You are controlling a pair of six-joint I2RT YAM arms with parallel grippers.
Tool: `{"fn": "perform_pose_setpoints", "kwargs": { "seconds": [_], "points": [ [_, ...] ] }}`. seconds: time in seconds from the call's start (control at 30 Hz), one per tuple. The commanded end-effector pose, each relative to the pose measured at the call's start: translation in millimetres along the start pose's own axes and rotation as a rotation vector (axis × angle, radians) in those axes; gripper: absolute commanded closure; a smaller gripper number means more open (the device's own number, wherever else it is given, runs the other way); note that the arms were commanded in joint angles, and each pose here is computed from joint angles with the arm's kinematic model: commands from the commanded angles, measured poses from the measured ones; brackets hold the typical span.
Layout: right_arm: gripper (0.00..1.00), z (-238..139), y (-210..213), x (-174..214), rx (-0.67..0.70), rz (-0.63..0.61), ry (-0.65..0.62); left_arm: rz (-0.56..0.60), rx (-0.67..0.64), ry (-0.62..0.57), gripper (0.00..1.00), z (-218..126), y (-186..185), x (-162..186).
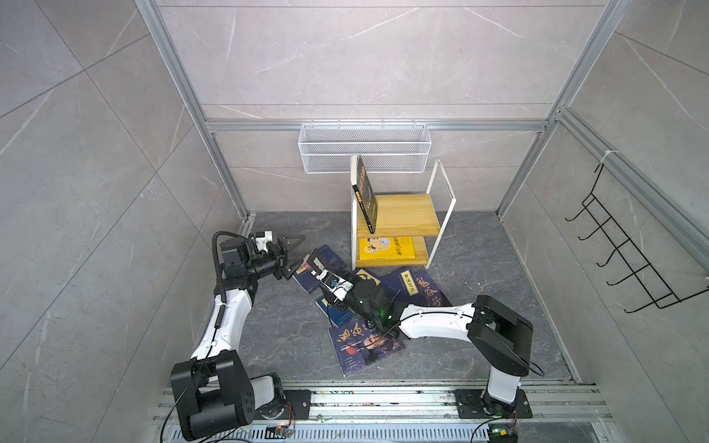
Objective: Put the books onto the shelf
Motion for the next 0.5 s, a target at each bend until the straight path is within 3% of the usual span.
{"fn": "perform_pose_setpoints", "kwargs": {
  "seconds": [0.0, 0.1, 0.17, 0.27, 0.47],
  "points": [
    [1.0, -16.7, 7.1, -51.7, -0.082, -0.062, -0.241, 0.049, 0.047, 0.037, 0.05, 6.3, -7.9, 4.2],
    [1.0, -17.2, 8.0, -53.8, -0.088, -0.084, -0.25, 0.059, 0.057, 0.073, 0.13, 10.7, -9.7, 11.4],
    [1.0, -11.0, -1.4, -53.4, -0.012, -0.092, -0.236, 0.077, 0.053, 0.091, 0.15, 12.3, -10.0, 16.5],
    [1.0, -6.7, -19.2, -51.9, 0.108, -0.08, -0.209, 0.123, 0.021, 0.073, 0.15, 3.1, -17.6, 10.6],
    [1.0, -13.6, -40.6, -43.3, 0.169, -0.041, -0.204, 0.174, -0.081, -0.069, 0.08, -33.6, -32.2, -25.3]
  ]
}}
Point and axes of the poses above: each gripper's point midway between its finger pads, its own z axis out along the fingers, its own y axis along the line the jaws close on, x = y × z, the point moved 4 cm from there along -z, back along the fingers, and after that the axes turned 11 degrees about z, right-handed, at the moved point
